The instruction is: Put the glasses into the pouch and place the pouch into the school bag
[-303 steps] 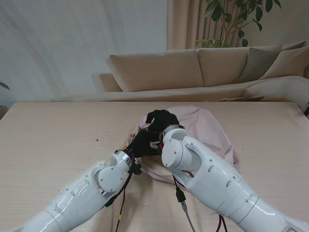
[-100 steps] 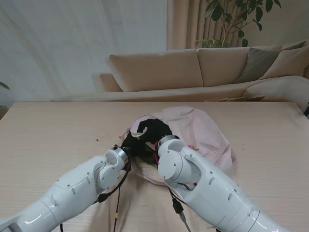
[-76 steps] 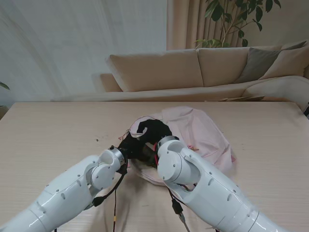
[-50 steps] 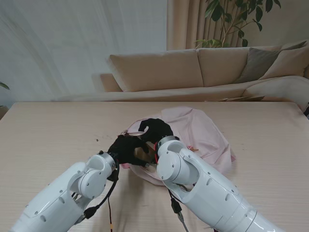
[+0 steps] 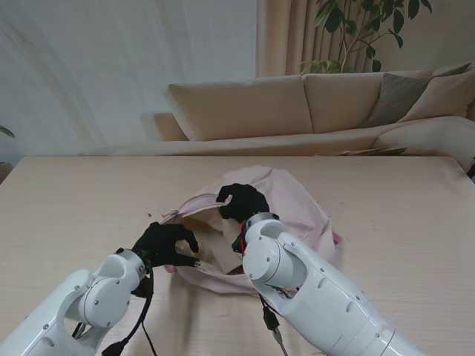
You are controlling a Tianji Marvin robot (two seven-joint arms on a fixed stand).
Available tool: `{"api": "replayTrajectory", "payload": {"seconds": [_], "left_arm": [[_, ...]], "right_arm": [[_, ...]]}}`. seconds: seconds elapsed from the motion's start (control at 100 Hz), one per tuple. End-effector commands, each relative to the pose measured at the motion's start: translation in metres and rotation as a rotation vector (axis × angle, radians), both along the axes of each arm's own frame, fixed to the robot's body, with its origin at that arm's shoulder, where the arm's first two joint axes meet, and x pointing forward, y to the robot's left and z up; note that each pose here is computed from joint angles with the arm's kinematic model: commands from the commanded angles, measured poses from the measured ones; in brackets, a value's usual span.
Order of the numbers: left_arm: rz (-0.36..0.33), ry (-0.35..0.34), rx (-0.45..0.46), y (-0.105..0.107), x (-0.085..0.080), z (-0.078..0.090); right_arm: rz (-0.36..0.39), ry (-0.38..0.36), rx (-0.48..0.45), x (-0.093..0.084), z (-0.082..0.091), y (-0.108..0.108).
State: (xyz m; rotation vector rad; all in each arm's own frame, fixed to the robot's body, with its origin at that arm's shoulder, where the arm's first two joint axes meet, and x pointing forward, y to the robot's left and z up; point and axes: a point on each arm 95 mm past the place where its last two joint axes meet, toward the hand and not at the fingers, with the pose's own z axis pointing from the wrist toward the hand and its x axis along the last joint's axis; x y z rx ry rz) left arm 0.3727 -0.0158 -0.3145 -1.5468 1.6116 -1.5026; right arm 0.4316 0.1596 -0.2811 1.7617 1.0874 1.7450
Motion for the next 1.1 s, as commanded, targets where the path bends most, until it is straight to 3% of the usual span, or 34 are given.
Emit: {"api": "replayTrajectory", "payload": {"seconds": [0.0,0.23,0.35,0.57,0.75,0.88,1.09], "left_arm": [[-0.013,0.010,0.000,-0.003,-0.004,-0.002],[0.040,-0.208,-0.148,-0.004,0.000,0.000],[0.063,-0.303,-0.291,-0.005,0.003,0.002],[0.140,-0.406,-0.394,0.002,0.001,0.012],[0.177,-0.410,-0.380,0.012,-0.003,0.016],[0.214,-0.399,-0.405,0.017,-0.004,0.015],[0.233,-0.378,-0.411,0.021,-0.005,0.014]], "right_arm": [[0.016,0.031,0.017,-0.009,-0.008,0.003],[0.016,0.036,0.022,-0.016,-0.013,0.004],[0.025,0.031,0.012,-0.017,-0.016,0.006],[0.050,0.083,0.070,-0.040,-0.030,0.013],[0.115,0.152,0.088,-0.058,-0.047,0.021],[0.225,0.183,0.013,-0.067,-0.063,0.023],[0.363,0.060,-0.217,-0.077,-0.080,0.028]]}}
